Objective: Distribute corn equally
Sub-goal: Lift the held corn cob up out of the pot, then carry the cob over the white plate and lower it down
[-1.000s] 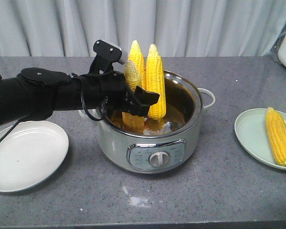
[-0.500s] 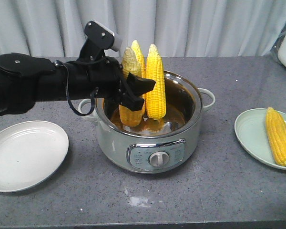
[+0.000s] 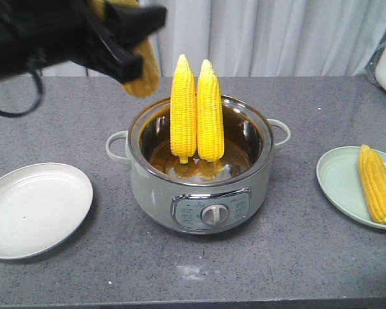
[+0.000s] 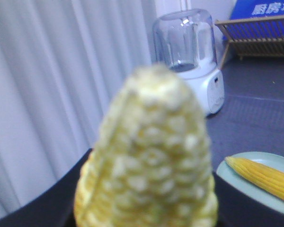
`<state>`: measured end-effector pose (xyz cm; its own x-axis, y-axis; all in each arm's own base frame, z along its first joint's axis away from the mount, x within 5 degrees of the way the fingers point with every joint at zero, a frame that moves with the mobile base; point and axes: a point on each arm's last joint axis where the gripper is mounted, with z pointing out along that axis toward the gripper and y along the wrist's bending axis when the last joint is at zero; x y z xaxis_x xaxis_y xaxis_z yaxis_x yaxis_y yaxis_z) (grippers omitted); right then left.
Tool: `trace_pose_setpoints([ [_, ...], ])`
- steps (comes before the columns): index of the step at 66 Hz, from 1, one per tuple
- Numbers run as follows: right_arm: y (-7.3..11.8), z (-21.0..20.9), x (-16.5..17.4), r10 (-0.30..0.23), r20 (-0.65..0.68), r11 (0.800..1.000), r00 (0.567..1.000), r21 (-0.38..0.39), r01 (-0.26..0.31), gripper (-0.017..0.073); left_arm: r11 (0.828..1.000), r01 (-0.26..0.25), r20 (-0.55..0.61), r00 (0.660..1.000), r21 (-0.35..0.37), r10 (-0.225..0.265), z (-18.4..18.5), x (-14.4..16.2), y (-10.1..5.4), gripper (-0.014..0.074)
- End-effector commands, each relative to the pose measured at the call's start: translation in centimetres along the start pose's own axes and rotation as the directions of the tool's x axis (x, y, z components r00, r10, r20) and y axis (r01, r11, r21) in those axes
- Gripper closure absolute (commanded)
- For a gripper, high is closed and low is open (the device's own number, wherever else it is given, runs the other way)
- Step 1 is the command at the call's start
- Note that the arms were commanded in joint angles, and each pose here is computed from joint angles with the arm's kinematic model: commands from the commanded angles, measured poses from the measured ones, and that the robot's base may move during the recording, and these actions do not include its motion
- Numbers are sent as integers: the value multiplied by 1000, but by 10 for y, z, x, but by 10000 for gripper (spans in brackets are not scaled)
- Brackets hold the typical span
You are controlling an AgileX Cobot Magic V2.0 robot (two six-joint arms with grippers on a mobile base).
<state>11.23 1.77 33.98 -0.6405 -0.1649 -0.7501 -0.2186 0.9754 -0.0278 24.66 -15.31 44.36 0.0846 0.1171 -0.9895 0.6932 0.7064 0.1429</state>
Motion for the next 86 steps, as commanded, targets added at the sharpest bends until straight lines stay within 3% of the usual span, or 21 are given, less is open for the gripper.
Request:
trace_pose_setpoints([
  [1, -1, -5, -10, -2, 78, 1000, 997, 12, 1, 102, 995, 10, 96, 995, -98, 0, -28, -30, 3, 305],
  [11, -1, -5, -10, -2, 78, 1000, 997, 12, 1, 102, 990, 6, 101, 995, -141, 8, -45, -39, 3, 305],
  [18, -1, -5, -10, -2, 78, 1000, 997, 12, 1, 102, 986, 35, 65, 998, -165, -25, -52, -38, 8, 305],
  [27, -1, -5, -10, -2, 78, 1000, 997, 12, 1, 102, 975, 53, -70, 995, -215, -69, -58, -29, 20, 305],
  [28, -1, -5, -10, -2, 78, 1000, 997, 12, 1, 102, 974, 70, -93, 991, -218, -92, -59, -28, 21, 305],
  [37, -1, -5, -10, -2, 78, 1000, 997, 12, 1, 102, 940, 68, -263, 951, -335, -163, -73, -21, 36, 305],
  [42, -1, -5, -10, -2, 77, 1000, 997, 12, 1, 102, 901, 27, -348, 917, -432, -195, -82, -15, 46, 305],
  [51, -1, -5, -10, -2, 77, 1000, 997, 12, 1, 102, 819, -18, -448, 844, -573, -295, -94, 0, 62, 305],
  [56, -1, -5, -10, -2, 78, 1000, 997, 12, 1, 102, 791, -38, -492, 801, -610, -341, -95, 8, 67, 305],
  [60, -1, -5, -10, -2, 78, 1000, 997, 12, 1, 102, 782, -40, -522, 766, -622, -376, -92, 17, 71, 305],
  [71, -1, -5, -10, -2, 78, 1000, 997, 12, 1, 102, 780, -51, -609, 656, -624, -445, -79, 41, 78, 305],
  [86, -1, -5, -10, -2, 78, 1000, 997, 12, 1, 102, 789, -75, -721, 466, -609, -513, -55, 81, 87, 305],
])
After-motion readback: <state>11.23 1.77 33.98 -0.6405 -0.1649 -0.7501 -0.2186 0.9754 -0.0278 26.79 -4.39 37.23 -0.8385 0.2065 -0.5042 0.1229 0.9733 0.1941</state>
